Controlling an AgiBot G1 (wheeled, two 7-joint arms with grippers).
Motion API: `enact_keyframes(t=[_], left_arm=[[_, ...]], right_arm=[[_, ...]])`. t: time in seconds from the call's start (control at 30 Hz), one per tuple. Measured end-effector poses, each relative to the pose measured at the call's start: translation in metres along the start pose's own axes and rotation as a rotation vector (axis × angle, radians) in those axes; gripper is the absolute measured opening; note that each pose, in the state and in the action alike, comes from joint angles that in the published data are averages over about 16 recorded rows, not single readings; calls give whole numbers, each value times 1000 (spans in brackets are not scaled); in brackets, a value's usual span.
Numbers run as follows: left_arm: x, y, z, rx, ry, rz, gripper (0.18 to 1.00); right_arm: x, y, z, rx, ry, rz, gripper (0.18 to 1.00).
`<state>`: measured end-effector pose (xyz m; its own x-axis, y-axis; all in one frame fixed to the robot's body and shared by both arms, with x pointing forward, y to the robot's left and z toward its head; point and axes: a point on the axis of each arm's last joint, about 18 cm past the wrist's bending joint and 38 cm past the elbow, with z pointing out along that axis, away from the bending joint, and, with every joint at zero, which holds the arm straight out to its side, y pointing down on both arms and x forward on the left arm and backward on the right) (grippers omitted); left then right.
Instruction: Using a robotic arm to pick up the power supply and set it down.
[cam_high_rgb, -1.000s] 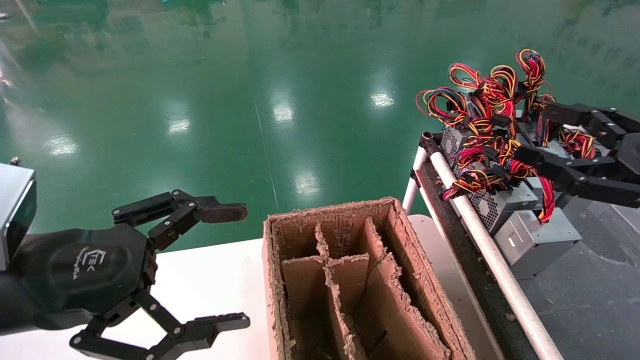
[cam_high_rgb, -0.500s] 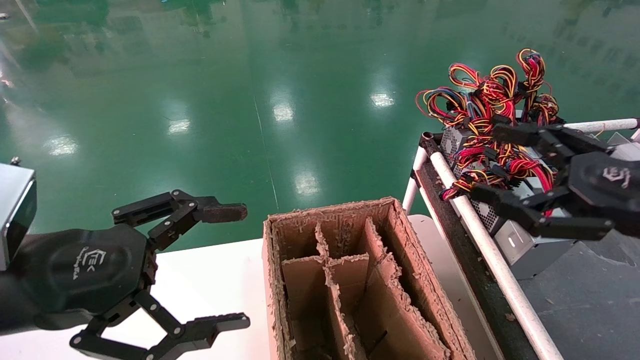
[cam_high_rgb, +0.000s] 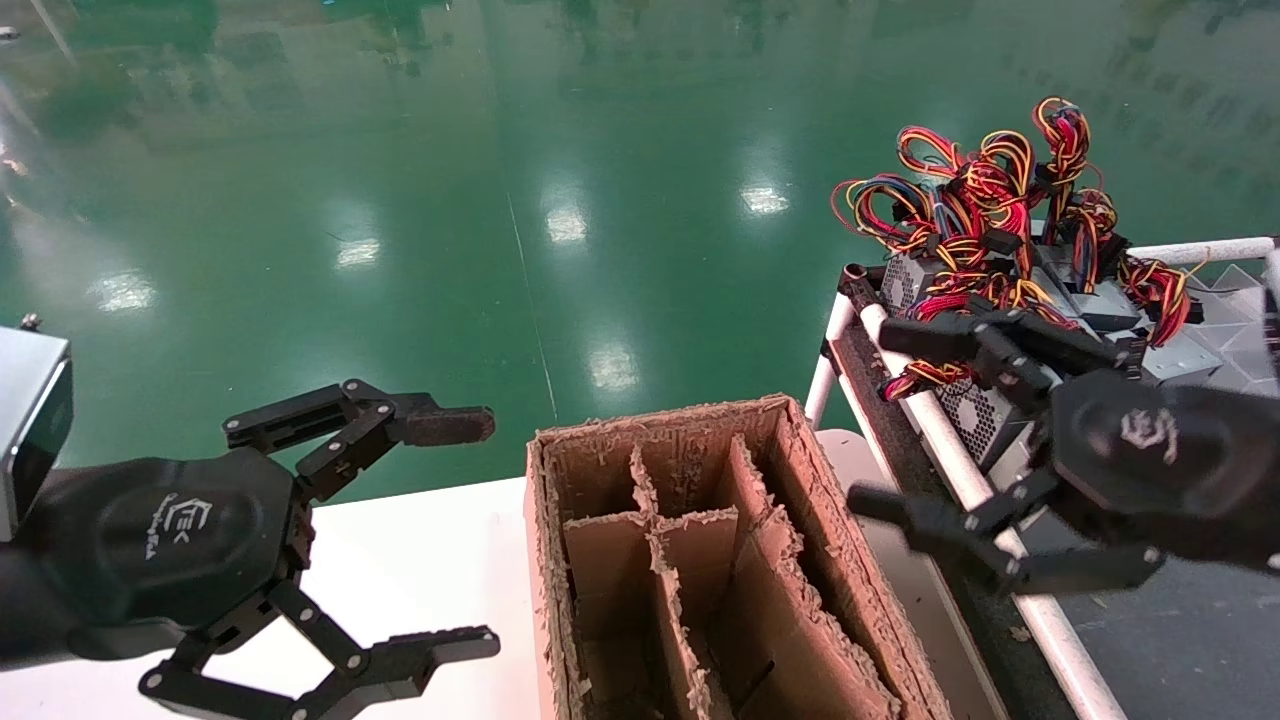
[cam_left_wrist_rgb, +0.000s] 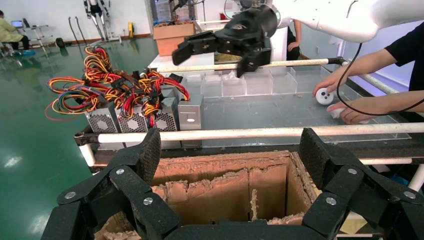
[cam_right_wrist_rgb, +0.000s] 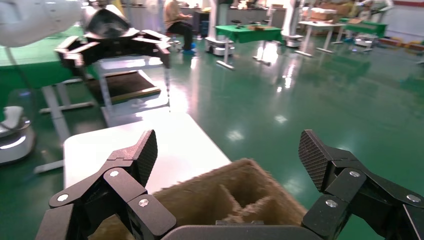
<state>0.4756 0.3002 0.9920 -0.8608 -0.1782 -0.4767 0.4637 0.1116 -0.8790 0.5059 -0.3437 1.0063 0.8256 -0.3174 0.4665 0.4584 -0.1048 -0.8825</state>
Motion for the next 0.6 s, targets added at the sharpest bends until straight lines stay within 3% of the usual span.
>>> enact_keyframes(t=[0.6], left_arm=[[0, 0, 0, 0, 0, 0, 1001]], right_arm=[[-49, -6, 30, -5, -155, -12, 1001]])
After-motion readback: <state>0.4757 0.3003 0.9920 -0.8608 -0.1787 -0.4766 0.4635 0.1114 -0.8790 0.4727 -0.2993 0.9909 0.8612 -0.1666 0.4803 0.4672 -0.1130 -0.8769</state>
